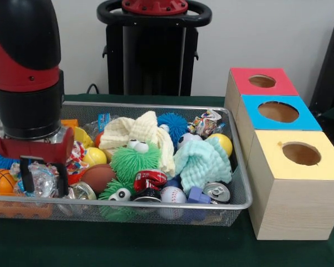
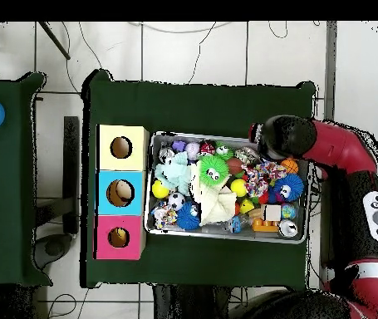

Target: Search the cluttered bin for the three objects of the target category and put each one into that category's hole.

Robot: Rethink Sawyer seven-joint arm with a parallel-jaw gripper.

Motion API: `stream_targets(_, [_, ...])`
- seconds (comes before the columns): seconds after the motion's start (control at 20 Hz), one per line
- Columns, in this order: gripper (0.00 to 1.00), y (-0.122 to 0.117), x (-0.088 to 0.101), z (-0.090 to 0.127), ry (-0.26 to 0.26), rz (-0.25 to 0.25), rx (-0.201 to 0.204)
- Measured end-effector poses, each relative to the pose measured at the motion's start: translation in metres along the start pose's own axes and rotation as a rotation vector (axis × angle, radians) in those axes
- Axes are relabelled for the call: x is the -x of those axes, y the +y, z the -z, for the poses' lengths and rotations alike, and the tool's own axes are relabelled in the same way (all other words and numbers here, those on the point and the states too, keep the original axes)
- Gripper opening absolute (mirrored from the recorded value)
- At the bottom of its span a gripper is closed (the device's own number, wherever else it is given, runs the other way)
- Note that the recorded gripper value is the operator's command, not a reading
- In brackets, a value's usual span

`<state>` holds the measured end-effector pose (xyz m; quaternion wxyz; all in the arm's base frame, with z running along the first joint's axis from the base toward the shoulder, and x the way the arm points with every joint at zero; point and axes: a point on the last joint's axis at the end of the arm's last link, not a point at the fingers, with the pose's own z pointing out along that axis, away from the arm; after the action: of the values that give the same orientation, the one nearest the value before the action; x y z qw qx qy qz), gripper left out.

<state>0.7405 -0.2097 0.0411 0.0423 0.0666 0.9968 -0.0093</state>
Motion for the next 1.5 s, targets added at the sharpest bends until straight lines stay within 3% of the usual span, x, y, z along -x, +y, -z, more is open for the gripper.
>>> stream_targets(0.4, [1.00, -0.011, -0.015, 0.018, -0.008, -0.004, -0.005])
stream_targets(0.75, [1.00, -0.056, -0.034, -0.003, -0.095, -0.071, -0.004])
stream_targets(0.95, [1.00, -0.071, -0.046, -0.013, -0.120, -0.084, -0.009])
stream_targets(1.2, [1.00, -0.083, -0.066, -0.030, -0.154, -0.072, -0.026])
stream_targets(1.5, [1.00, -0.069, -0.081, -0.045, -0.173, -0.023, -0.030])
